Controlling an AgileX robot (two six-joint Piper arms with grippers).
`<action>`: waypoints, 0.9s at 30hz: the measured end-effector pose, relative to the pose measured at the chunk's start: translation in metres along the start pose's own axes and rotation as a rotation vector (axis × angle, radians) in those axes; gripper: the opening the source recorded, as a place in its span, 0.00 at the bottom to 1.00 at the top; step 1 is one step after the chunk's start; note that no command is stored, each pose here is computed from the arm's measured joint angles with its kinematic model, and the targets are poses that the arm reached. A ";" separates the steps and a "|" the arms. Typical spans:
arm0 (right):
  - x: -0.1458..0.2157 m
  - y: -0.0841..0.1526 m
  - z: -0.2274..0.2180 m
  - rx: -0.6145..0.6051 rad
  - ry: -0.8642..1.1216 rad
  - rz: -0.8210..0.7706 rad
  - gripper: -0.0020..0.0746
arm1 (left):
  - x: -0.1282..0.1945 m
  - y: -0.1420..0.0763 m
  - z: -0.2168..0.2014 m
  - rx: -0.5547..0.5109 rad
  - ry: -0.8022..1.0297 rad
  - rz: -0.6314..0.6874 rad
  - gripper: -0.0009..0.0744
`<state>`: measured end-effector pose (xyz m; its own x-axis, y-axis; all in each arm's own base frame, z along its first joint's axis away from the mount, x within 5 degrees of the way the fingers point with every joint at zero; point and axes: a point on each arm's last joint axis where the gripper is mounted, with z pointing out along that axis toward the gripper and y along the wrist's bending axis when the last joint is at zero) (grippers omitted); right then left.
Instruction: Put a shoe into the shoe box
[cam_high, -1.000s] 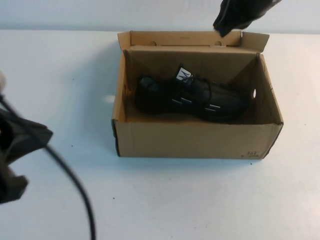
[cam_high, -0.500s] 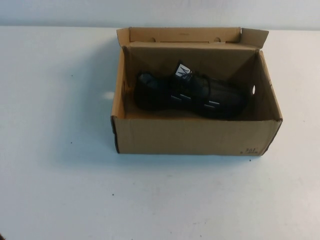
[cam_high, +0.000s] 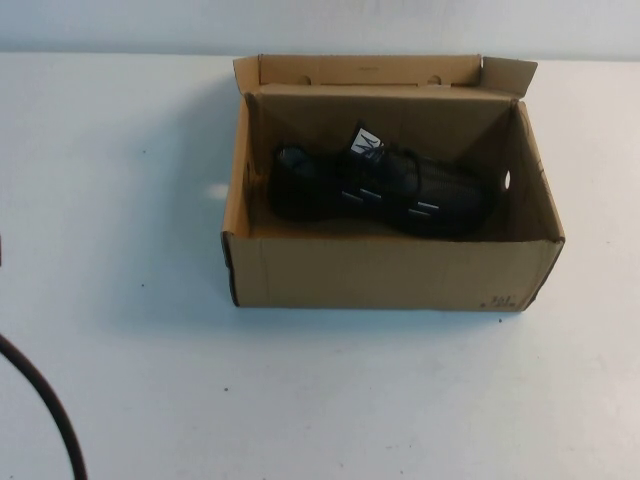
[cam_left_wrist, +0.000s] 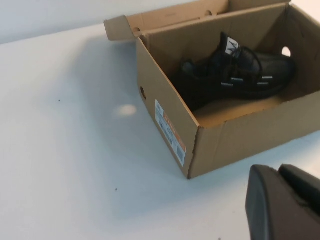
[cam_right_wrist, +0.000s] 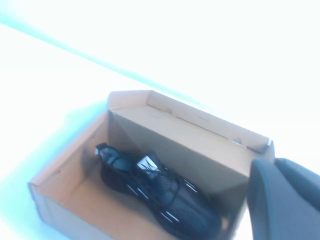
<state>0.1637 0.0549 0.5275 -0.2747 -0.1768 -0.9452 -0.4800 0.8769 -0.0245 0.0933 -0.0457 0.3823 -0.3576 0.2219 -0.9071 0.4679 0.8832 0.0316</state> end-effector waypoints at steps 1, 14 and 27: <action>0.012 0.002 -0.004 0.013 -0.014 -0.003 0.01 | 0.000 0.000 0.001 -0.002 -0.009 -0.005 0.01; 0.187 0.034 -0.046 0.093 -0.121 -0.023 0.01 | 0.000 0.000 0.003 -0.003 -0.025 -0.010 0.01; 0.233 0.048 -0.057 0.045 -0.213 0.049 0.01 | 0.001 0.000 0.003 -0.002 -0.019 0.001 0.01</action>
<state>0.0288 0.0306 0.3249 -0.1125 -0.0395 -0.9929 -0.4311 0.9022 0.0129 0.0956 -0.0465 0.3801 -0.3415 0.2149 -0.9150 0.4666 0.8838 0.0334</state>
